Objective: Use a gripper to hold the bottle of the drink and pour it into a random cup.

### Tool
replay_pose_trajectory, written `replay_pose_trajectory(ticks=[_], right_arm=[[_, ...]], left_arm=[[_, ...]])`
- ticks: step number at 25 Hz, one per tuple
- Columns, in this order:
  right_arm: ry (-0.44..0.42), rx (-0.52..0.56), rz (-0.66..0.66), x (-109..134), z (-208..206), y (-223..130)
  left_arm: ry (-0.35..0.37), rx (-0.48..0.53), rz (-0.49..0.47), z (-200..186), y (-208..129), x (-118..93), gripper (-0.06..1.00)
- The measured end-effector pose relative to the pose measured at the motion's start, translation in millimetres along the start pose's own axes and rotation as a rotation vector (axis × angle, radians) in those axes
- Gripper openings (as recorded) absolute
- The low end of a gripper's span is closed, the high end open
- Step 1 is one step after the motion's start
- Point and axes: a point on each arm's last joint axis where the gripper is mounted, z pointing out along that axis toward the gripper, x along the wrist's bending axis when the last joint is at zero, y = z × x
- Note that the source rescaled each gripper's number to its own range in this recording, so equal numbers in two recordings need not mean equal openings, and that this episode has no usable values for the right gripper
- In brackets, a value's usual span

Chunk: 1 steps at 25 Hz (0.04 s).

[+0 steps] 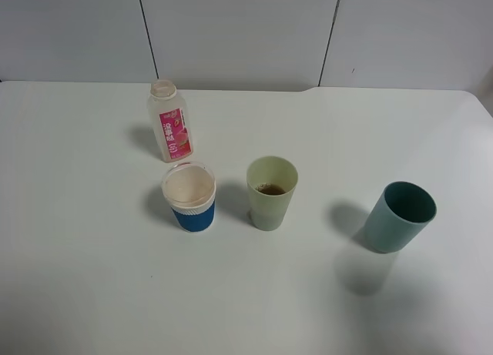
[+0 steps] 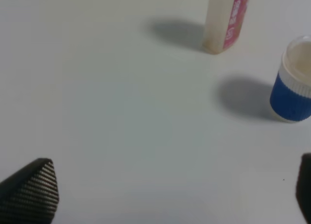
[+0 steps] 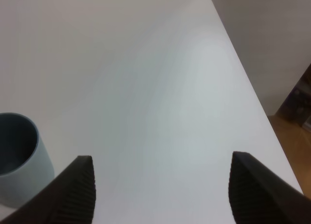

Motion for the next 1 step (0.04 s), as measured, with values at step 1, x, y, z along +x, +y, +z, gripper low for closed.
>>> replay_pose_trajectory(ticks=[1], right_arm=[[0.000,0.000,0.000,0.0,0.0,0.0]], left_arm=[[0.000,0.000,0.000,0.0,0.0,0.0,1.00]])
